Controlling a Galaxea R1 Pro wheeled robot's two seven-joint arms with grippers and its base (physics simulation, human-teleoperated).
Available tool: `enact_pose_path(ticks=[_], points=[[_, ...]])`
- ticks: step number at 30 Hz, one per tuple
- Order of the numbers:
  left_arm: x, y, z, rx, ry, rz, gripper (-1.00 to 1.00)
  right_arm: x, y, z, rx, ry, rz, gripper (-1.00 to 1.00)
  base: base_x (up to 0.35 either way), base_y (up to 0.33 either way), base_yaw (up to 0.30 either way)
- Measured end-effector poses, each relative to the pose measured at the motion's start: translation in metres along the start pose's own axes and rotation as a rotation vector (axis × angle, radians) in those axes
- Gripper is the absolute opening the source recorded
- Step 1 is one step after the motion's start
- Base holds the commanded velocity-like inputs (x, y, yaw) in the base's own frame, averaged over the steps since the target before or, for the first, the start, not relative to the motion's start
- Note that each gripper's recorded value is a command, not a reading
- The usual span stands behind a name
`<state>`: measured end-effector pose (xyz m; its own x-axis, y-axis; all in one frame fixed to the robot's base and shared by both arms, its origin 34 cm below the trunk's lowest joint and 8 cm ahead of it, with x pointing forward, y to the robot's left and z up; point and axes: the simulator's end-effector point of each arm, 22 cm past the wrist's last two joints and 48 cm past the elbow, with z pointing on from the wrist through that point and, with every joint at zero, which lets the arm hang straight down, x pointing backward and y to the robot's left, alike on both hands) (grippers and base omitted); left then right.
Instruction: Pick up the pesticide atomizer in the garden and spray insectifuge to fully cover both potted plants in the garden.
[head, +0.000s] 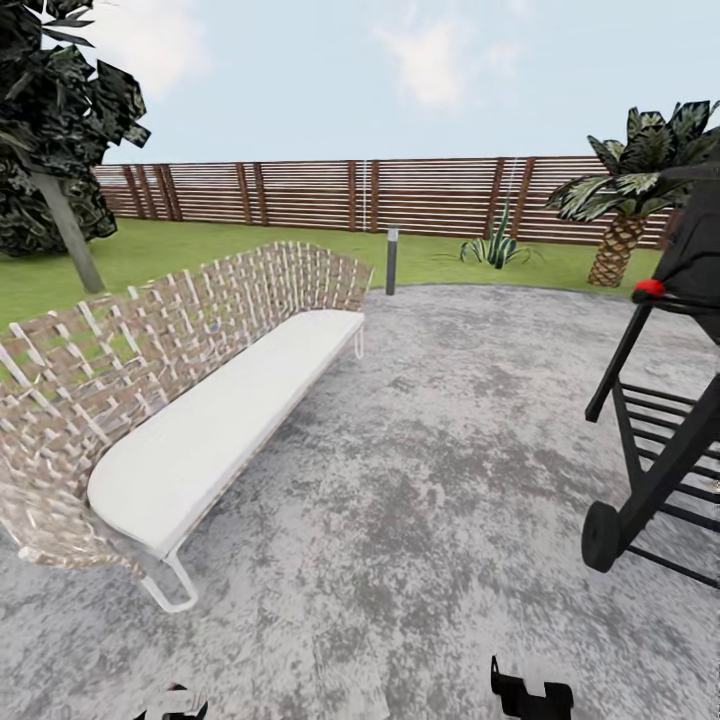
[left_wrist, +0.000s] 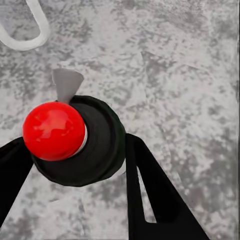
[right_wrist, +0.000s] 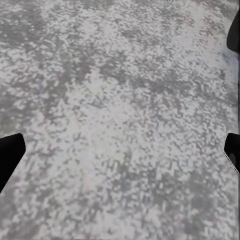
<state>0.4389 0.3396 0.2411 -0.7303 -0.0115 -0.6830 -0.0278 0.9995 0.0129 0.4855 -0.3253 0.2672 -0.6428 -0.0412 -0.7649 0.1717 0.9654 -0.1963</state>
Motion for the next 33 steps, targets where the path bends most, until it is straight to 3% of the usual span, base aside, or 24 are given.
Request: enact_pose_path(ticks=[14,25,33], points=[[0.0,0.0009,-0.0001,-0.001,0.0,0.001,-1.0,0.0007,0.0009,-0.0005,-0.001,0.001,0.001,1.0,0.34,0.051,-0.032],[0.0002,0.0015,0.0,-0.004,0.0,-0.007,-1.0,0.0012,0.0004,-0.0004,-0.001,0.002,0.0,1.0,0.136,0.005,-0.24],[-0.0004,0.0024,-0.0001,-0.007,-0.001,-0.008,-1.0,0.0005,-0.0004,-0.0003,0.002,0.0,0.0,1.0,0.291,0.115,-0.251]])
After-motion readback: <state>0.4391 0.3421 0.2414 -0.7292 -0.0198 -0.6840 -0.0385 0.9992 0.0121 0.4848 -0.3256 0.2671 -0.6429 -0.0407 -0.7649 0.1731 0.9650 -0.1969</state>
